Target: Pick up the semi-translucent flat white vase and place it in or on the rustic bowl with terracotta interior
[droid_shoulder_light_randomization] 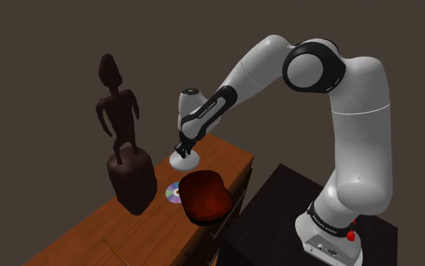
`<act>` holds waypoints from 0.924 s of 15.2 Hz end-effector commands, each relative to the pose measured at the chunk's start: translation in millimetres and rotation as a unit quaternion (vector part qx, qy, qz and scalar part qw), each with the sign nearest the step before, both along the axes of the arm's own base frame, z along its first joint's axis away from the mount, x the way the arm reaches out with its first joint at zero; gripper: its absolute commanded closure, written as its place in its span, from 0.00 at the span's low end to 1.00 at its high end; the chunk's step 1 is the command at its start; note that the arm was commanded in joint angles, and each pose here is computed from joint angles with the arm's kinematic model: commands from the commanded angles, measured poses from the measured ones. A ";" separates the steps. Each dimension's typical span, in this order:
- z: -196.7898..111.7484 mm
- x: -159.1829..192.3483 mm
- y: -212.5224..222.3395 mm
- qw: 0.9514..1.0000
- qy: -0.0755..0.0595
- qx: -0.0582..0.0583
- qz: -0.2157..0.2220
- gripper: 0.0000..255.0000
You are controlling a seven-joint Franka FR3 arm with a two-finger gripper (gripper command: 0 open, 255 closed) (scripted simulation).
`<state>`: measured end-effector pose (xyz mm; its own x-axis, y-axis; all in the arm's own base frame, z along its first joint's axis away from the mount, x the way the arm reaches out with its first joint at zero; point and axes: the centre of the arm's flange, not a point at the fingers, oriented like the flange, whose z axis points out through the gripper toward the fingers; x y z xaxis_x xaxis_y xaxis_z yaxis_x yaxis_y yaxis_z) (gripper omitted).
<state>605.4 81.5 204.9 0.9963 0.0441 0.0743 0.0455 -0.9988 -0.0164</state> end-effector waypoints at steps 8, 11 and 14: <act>0.0 0.0 0.0 1.000 0.000 0.000 0.000 1.00; 15.8 -0.1 0.0 1.000 0.000 0.000 0.000 1.00; 31.6 0.0 0.0 1.000 0.000 0.000 0.000 1.00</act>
<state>604.9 82.2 231.0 0.9963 0.0441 0.0744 0.0454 -0.9988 -0.0164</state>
